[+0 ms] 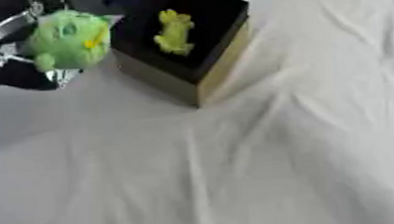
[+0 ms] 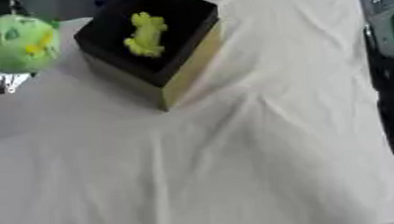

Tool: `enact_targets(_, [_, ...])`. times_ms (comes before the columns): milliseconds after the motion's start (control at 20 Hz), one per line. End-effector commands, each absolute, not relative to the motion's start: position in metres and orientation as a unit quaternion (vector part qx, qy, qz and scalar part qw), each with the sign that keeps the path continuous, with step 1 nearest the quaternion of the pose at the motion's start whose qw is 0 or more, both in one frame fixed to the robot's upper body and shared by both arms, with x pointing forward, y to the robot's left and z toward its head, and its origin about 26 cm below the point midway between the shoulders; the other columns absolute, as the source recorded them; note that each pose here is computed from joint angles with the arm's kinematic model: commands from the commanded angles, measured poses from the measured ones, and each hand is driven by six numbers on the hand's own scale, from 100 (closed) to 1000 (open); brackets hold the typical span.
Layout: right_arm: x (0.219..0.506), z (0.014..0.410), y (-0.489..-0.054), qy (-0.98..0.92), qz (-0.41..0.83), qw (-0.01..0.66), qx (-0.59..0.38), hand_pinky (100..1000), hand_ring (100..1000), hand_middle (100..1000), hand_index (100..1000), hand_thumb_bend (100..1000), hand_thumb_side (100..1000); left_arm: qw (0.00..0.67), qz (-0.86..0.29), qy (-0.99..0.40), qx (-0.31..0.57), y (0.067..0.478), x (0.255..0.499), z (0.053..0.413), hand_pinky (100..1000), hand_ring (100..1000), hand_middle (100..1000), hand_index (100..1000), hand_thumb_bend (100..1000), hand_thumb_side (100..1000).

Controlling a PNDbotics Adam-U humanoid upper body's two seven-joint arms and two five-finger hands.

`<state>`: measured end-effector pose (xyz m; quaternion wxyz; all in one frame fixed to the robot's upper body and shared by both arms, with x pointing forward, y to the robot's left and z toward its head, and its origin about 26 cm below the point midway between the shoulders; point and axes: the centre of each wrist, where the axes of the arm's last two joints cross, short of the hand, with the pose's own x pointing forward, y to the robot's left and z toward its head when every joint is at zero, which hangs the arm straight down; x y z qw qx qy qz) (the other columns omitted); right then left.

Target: Pick up objects on the table and place them in the box.

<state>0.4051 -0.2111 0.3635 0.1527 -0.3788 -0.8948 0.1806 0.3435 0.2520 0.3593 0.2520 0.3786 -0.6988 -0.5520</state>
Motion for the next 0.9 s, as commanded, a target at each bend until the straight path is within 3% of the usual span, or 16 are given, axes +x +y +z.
enact_targets(50, [0.397, 0.380, -0.205, -0.901, 0.174, 0.125, -0.378, 831, 772, 613, 783, 100, 287, 0.241, -0.535, -0.721, 0.367, 0.245, 0.363, 0.374, 530, 624, 612, 670, 100, 277])
enact_targets(400, [0.394, 0.385, -0.197, -0.906, 0.176, 0.117, -0.366, 832, 771, 611, 783, 100, 293, 0.231, -0.525, -0.741, 0.350, 0.224, 0.414, 0.379, 524, 619, 608, 665, 100, 305])
enact_targets(900, [0.390, 0.387, -0.193, -0.912, 0.168, 0.119, -0.354, 833, 767, 606, 782, 100, 306, 0.233, -0.538, -0.732, 0.347, 0.203, 0.455, 0.357, 529, 623, 610, 668, 100, 326])
